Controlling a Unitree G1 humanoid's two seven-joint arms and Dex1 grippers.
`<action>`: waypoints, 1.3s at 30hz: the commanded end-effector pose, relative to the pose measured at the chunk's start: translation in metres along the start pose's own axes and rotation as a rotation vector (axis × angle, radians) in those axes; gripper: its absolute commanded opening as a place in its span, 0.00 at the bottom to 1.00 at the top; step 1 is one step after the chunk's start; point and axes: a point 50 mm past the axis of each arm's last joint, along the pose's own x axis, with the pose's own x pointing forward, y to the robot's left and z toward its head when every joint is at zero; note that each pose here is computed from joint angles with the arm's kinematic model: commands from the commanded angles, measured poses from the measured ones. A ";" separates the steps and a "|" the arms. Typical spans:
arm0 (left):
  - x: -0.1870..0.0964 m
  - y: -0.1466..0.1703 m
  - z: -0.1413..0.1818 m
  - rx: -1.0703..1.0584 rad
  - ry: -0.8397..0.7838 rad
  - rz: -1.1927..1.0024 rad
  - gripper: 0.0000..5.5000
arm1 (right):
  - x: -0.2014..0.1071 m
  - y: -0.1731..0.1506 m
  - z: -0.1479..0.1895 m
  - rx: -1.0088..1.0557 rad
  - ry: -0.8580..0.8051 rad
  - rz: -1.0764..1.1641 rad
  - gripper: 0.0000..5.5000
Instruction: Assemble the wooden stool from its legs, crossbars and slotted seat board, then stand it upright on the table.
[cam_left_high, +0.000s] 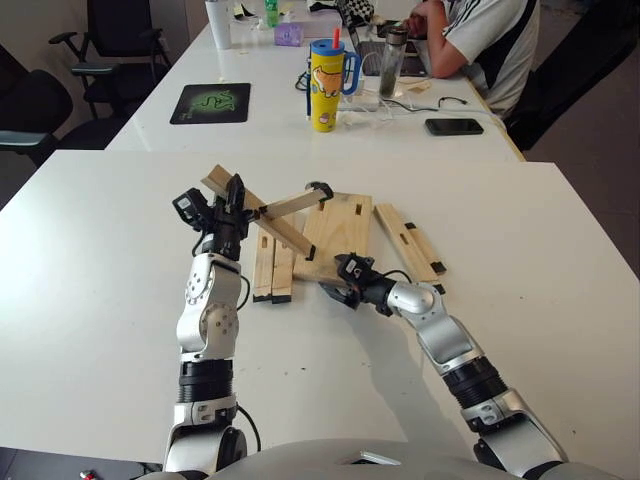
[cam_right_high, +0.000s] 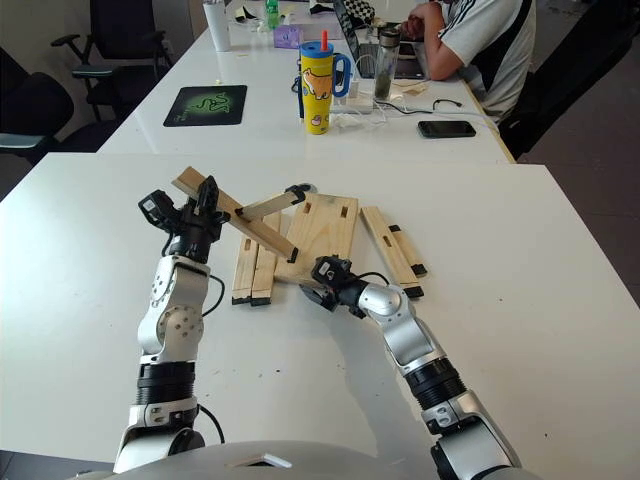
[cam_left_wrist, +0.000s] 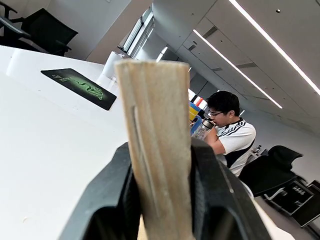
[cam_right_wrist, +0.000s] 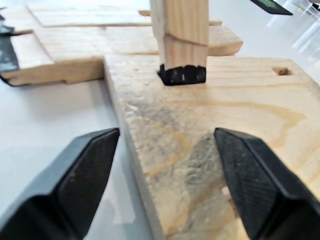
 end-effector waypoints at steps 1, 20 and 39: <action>-0.023 0.014 -0.031 0.170 0.167 0.141 0.19 | -0.001 0.002 0.013 0.004 -0.071 0.003 0.64; -0.039 -0.033 -0.025 0.427 0.103 0.020 0.19 | -0.063 -0.025 -0.010 -0.014 0.054 0.069 0.64; -0.004 -0.072 0.085 0.391 -0.242 -0.375 0.42 | -0.045 -0.008 -0.017 0.077 0.030 -0.111 0.64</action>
